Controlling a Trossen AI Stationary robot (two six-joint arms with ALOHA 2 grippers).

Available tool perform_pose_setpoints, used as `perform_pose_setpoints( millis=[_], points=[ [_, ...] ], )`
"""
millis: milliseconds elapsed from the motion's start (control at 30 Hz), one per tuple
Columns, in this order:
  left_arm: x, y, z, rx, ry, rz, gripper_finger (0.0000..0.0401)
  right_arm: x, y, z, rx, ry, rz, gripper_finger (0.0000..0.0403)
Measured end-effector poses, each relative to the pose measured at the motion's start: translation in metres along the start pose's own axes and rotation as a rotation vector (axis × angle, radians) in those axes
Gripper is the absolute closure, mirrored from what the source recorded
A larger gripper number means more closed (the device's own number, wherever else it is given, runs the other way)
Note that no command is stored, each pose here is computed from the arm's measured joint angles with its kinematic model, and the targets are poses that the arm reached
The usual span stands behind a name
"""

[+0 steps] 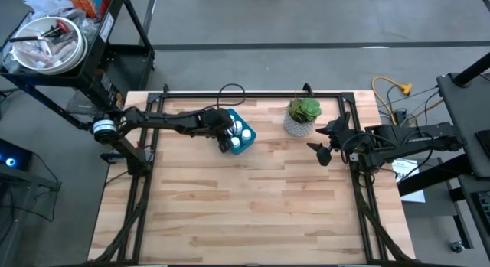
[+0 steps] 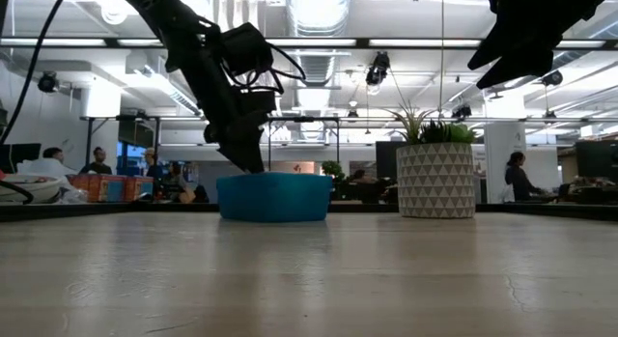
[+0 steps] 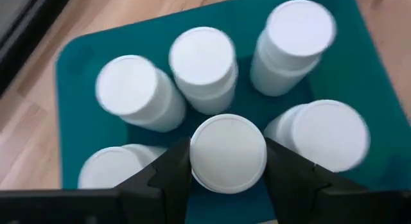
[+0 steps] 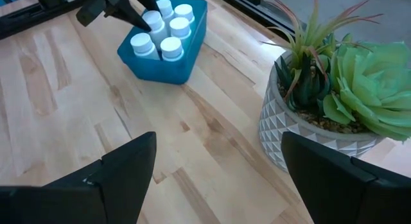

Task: Pick and place pill bottles into a basket
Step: Put the white pill bottle into the dark blue bin, then return to Home Position

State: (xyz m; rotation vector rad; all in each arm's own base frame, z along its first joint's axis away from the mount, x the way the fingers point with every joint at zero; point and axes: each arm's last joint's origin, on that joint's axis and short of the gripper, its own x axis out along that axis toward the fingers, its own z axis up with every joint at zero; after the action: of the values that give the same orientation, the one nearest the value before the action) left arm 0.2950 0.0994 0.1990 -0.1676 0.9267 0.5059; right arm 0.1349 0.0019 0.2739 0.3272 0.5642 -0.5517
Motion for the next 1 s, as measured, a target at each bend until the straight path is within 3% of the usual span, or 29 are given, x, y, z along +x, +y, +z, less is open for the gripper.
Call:
perform_pose_setpoints(
  millis=[333,633,867,1000],
  points=[
    [0.000,-0.001,0.002,0.018,-0.020,-0.020,0.0198,0.000,0.000,0.000,0.000,0.000,0.000,0.0078],
    [-0.006,0.000,0.006,0.013,-0.037,-0.033,0.0189,0.000,0.000,0.000,0.000,0.000,0.001,0.0078],
    [-0.047,0.006,0.015,-0.005,-0.137,-0.048,0.0189,-0.008,-0.002,0.001,0.019,0.001,0.062,0.0078],
    [-0.086,0.012,0.017,-0.073,-0.242,-0.081,0.0189,-0.029,-0.005,0.018,0.056,-0.076,0.119,0.0078]
  ],
)
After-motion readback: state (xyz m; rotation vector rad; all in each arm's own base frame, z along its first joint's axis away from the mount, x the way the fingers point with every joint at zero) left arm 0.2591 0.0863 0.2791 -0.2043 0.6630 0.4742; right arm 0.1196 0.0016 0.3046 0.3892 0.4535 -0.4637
